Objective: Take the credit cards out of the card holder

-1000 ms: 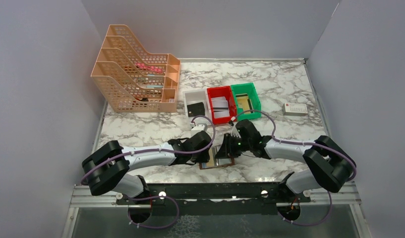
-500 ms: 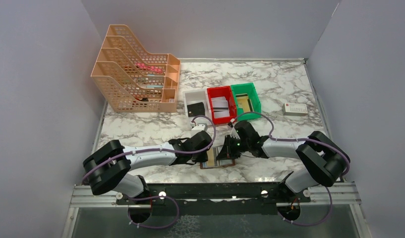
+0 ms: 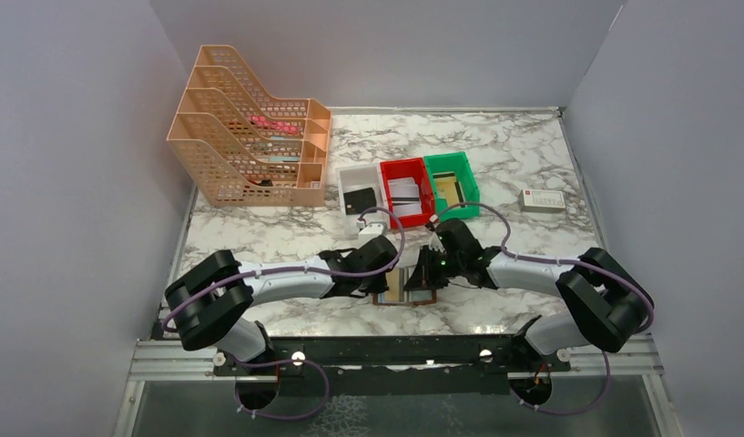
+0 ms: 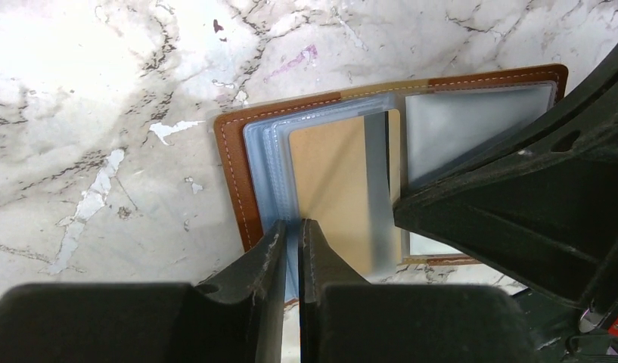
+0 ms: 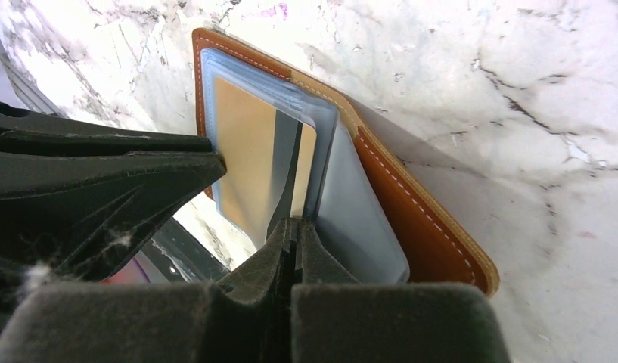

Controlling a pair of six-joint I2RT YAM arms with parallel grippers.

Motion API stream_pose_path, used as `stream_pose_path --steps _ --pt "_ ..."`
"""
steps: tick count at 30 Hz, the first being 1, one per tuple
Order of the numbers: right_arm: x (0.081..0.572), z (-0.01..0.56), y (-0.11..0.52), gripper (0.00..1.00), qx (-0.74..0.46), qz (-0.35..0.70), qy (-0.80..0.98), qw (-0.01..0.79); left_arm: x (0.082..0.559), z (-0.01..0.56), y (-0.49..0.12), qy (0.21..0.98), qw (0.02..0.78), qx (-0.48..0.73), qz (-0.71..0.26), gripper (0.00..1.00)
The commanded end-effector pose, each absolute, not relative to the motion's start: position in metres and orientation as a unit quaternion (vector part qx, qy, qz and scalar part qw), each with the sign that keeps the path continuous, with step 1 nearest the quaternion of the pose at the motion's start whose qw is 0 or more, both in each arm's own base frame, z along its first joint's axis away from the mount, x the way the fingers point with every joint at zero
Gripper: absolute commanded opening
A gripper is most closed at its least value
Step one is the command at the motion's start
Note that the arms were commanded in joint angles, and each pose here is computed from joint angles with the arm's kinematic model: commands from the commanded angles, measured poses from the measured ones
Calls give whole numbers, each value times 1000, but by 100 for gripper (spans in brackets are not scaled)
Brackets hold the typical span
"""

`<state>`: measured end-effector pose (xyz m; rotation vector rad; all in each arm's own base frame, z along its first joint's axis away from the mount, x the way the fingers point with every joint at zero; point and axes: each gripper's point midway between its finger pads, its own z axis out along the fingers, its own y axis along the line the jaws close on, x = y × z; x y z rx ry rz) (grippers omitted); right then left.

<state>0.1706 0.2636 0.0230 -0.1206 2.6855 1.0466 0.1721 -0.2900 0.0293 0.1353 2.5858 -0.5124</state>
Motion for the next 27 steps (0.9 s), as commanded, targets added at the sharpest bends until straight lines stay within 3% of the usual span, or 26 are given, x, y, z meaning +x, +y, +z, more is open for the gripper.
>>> stream_pose_path --steps 1,9,19,27 --pt "175 33 259 1 -49 361 921 140 159 -6 -255 969 215 67 -104 0" --pt "176 34 250 2 -37 353 924 145 159 -5 -254 969 216 68 -103 0" --pt "174 35 272 32 -35 414 902 118 159 0 -260 967 215 74 -118 0" --pt "173 4 258 29 3 368 923 110 156 -2 -265 967 207 74 -129 0"
